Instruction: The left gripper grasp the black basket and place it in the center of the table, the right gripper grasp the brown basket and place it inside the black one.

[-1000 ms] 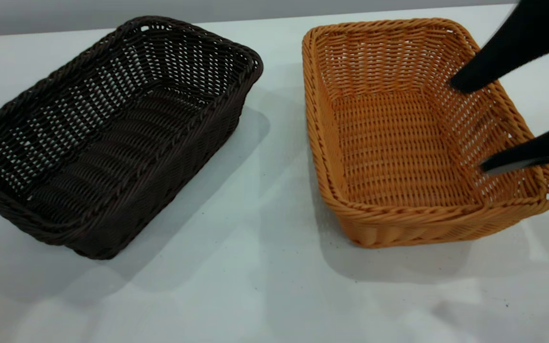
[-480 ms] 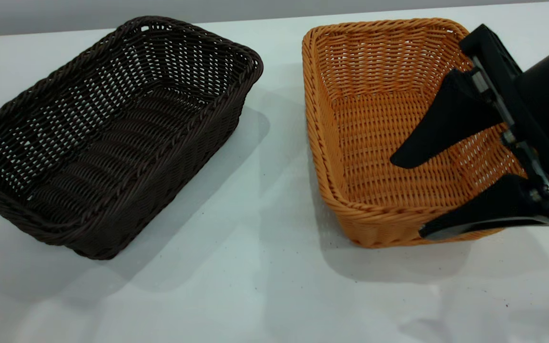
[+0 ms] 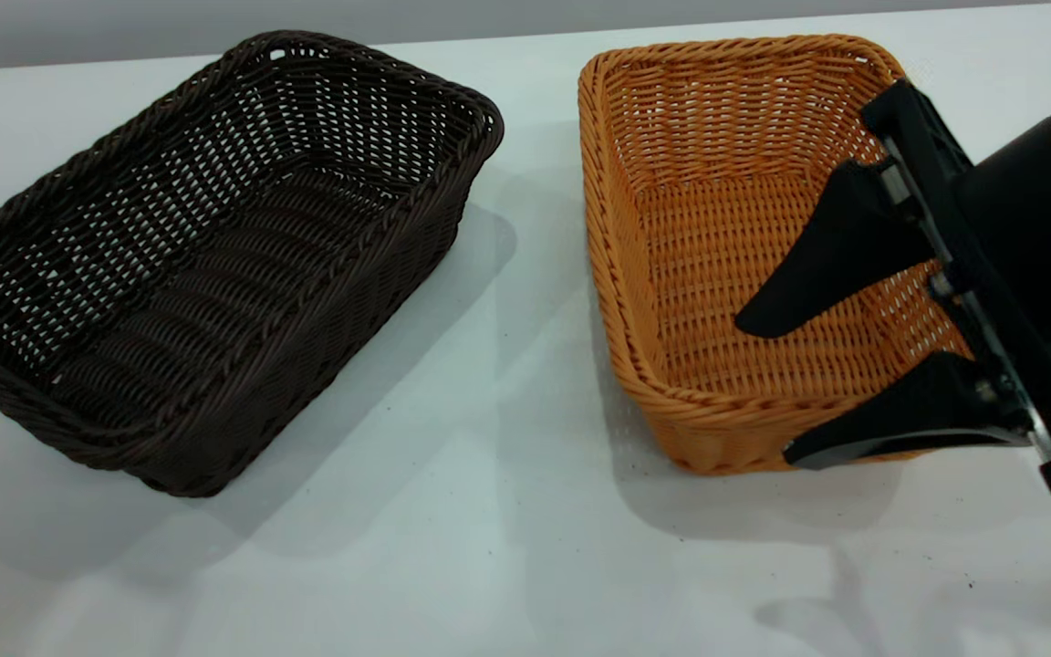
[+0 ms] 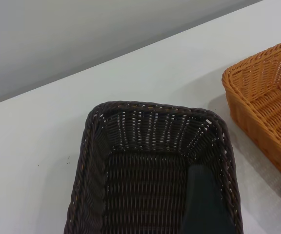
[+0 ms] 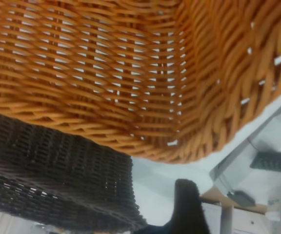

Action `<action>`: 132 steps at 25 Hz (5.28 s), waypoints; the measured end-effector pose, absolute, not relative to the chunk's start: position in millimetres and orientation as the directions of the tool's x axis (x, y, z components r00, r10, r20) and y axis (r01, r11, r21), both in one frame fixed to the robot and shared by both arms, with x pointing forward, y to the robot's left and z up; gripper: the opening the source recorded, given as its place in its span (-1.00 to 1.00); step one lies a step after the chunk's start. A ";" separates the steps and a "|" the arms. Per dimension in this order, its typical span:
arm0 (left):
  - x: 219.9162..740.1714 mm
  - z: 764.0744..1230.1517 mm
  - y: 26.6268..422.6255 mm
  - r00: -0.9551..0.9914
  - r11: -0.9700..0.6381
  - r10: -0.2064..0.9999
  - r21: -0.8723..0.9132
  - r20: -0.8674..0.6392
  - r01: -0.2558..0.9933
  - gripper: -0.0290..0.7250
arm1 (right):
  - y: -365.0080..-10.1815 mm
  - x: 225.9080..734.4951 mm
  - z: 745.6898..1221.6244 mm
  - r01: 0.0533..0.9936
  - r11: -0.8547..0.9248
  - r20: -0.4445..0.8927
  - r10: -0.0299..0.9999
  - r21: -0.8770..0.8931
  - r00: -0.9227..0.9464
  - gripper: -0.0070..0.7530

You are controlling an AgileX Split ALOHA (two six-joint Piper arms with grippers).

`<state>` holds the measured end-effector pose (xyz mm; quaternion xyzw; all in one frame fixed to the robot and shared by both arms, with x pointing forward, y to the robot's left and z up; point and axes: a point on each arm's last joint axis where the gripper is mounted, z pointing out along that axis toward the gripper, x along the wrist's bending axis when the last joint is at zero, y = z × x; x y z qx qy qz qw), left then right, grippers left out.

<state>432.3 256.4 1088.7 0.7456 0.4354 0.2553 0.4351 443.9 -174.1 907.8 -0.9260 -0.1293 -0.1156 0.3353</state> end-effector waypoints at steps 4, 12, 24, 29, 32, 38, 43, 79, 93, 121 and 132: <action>432.4 1088.7 256.5 0.490 -0.242 0.872 0.871 0.002 0.427 0.09 | -175.6 446.4 902.2 0.311 -0.761 0.300 0.160 -0.569 0.941 0.28; 432.2 1088.6 256.3 0.492 -0.242 0.871 0.871 0.000 0.428 0.09 | -178.4 449.7 891.1 0.274 -0.797 0.276 0.140 -0.539 0.951 0.28; 431.5 1088.1 255.7 0.499 -0.245 0.866 0.867 -0.004 0.433 0.09 | -186.5 455.6 876.1 0.287 -0.856 0.295 0.168 -0.430 0.941 0.28; 431.5 1088.1 255.7 0.499 -0.246 0.866 0.867 -0.003 0.433 0.09 | -189.4 457.6 873.6 0.279 -0.875 0.302 0.164 -0.395 0.939 0.28; 431.5 1088.1 255.7 0.499 -0.246 0.866 0.867 -0.003 0.433 0.09 | -189.1 456.9 868.6 0.266 -0.876 0.278 0.160 -0.402 0.947 0.28; 431.4 1088.0 255.6 0.501 -0.247 0.866 0.867 -0.004 0.434 0.09 | -188.1 455.5 863.6 0.269 -0.870 0.257 0.171 -0.413 0.951 0.28; 430.9 1087.6 255.2 0.506 -0.249 0.863 0.864 -0.007 0.437 0.09 | -191.8 458.8 861.9 0.251 -0.894 0.274 0.153 -0.371 0.949 0.22; 449.2 1054.6 249.2 0.499 -0.206 0.849 0.763 -0.172 0.613 0.09 | -220.5 473.4 893.2 0.494 -0.854 0.501 0.360 -0.163 0.787 -0.70; 471.0 988.8 196.8 0.510 -0.275 0.838 0.658 -0.193 0.701 0.09 | -284.7 462.1 945.9 0.706 -0.708 0.640 0.538 -0.009 0.549 -0.70; 488.0 906.4 141.2 0.458 -0.361 0.889 0.622 0.004 0.695 0.09 | -294.4 473.7 992.3 0.804 -0.570 0.712 0.634 0.168 0.301 -0.70; 487.0 880.3 141.1 0.452 -0.379 0.892 0.547 0.001 0.746 0.09 | -294.9 476.1 996.2 0.809 -0.558 0.711 0.645 0.187 0.281 -0.70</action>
